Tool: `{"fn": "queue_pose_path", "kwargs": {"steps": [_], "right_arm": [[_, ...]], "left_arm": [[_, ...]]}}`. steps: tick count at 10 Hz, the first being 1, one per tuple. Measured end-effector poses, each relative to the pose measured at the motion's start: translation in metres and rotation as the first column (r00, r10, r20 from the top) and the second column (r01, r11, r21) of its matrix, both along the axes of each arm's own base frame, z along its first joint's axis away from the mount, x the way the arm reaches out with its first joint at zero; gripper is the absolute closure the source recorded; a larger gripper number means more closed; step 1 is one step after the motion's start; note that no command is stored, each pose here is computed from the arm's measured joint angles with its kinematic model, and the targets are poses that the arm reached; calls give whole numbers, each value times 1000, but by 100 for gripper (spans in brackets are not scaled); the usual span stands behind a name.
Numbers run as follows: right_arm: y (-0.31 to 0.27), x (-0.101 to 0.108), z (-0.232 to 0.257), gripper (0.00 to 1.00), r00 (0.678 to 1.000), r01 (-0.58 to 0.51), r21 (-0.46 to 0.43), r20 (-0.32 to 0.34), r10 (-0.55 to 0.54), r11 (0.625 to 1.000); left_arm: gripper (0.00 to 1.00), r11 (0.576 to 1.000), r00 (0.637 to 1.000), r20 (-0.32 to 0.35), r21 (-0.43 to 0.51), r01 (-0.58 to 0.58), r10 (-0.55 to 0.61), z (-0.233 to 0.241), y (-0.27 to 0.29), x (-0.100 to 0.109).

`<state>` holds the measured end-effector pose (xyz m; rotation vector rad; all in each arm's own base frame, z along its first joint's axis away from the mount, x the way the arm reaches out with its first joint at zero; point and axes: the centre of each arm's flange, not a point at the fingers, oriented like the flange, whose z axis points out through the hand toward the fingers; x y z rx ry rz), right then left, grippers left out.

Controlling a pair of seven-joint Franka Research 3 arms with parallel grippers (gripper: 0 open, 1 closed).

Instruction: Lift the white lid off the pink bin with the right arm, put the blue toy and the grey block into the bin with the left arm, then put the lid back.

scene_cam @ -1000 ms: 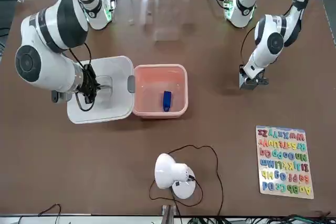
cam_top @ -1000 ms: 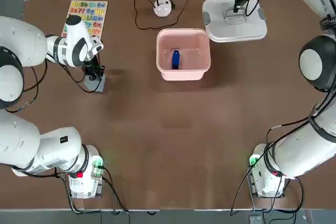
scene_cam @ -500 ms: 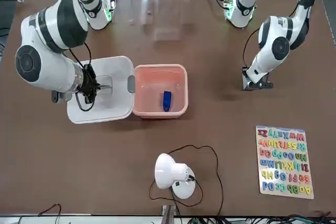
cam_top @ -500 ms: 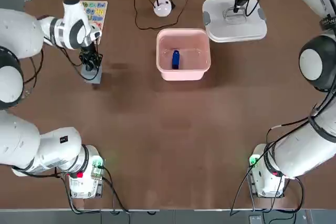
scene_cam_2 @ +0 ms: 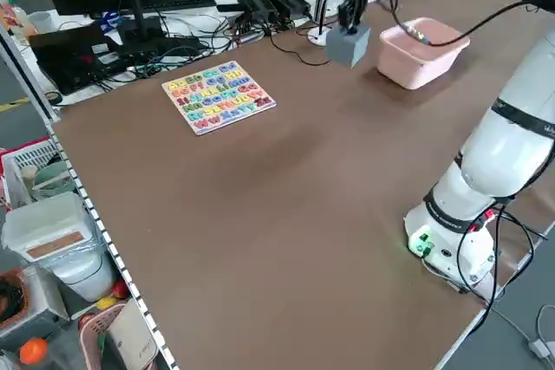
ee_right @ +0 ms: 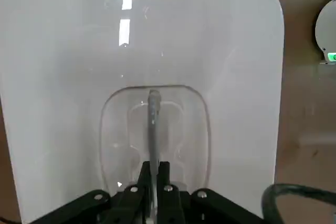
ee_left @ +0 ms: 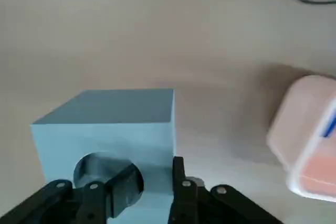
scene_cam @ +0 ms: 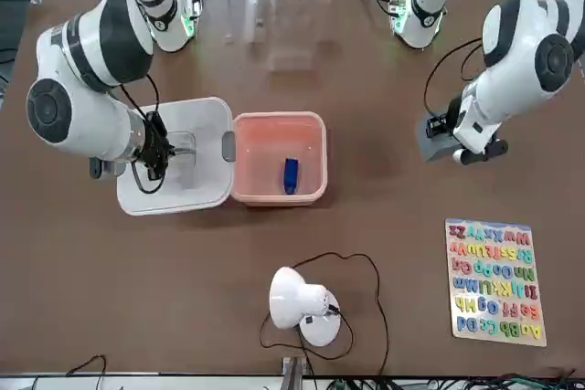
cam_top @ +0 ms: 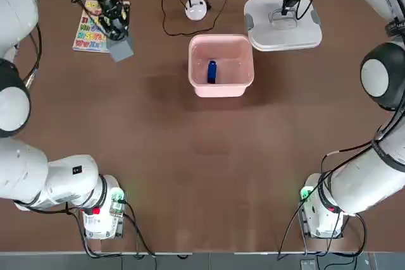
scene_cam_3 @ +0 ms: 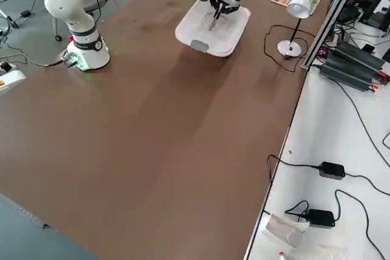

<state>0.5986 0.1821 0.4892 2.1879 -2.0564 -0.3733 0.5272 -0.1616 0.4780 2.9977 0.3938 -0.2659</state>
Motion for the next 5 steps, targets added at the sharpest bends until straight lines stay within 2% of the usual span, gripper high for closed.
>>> {"fn": "queue_pose_path", "kwargs": {"steps": [3,5], "right_arm": [[0,0,0,93,1000,0,0,0,0,1000],[0,0,0,93,1000,0,0,-1,0,1000]], "left_arm": [[72,994,994,19,-33,-106,106,36,-121,-8],[72,993,992,21,0,-122,122,14,-192,-5]]}}
